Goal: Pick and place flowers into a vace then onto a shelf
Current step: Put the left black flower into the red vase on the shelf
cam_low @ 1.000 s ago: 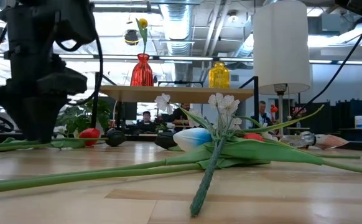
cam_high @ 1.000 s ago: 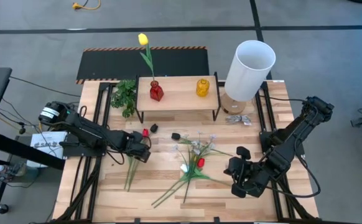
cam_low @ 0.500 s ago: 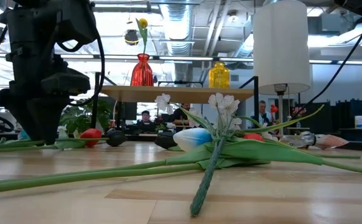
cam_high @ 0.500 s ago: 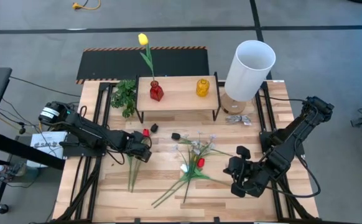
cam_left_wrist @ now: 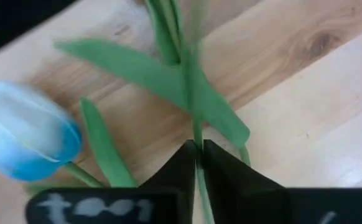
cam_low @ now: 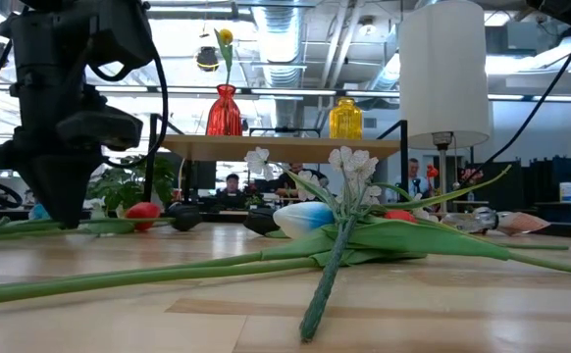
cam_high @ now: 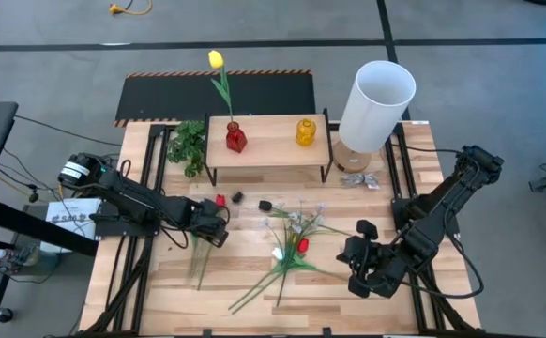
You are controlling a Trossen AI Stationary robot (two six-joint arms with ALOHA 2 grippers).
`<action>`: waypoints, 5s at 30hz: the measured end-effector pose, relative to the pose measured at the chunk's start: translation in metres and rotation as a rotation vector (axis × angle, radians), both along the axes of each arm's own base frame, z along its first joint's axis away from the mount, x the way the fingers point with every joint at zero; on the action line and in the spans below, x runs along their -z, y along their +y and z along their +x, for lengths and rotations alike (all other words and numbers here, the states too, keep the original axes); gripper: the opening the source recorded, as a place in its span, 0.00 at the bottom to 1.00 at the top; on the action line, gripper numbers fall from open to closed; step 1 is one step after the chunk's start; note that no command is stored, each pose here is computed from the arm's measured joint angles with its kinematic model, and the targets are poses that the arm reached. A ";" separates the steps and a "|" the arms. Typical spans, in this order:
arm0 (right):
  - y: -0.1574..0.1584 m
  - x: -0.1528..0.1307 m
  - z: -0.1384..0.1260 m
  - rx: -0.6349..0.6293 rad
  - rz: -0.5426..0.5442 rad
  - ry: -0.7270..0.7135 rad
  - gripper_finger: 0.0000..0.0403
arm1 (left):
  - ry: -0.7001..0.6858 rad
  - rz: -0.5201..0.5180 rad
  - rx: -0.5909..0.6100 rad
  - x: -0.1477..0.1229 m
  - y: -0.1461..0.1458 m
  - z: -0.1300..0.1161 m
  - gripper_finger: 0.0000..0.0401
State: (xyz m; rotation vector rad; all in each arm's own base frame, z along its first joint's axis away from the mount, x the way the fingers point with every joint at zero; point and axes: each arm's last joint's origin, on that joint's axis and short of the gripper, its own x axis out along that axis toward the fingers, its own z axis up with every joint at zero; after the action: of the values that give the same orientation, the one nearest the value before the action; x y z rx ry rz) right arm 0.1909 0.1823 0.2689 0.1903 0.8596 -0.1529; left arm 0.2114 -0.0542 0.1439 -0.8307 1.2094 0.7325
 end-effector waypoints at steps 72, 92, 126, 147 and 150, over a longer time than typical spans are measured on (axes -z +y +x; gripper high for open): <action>0.000 0.000 0.000 0.001 0.011 0.006 0.00 | -0.772 1.316 -0.208 -0.275 0.088 0.021 0.00; 0.000 0.000 0.000 0.043 0.043 0.001 0.00 | -0.607 1.361 -0.433 -0.260 0.141 0.022 0.00; 0.000 0.000 0.000 0.061 0.049 -0.002 0.00 | -0.557 1.265 -0.489 -0.195 0.155 0.043 0.00; 0.000 0.000 0.000 0.073 0.045 -0.014 0.00 | -0.553 1.233 -0.415 -0.190 0.155 0.046 0.11; 0.000 0.000 0.000 0.073 0.046 -0.014 0.00 | -0.552 1.233 -0.415 -0.190 0.155 0.046 0.20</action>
State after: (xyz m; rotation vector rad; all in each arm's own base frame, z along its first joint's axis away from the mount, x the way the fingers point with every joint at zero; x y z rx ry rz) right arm 0.1911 0.1818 0.2690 0.2653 0.8433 -0.2002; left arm 0.2574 0.1006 0.3336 -0.1730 -0.0402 1.2643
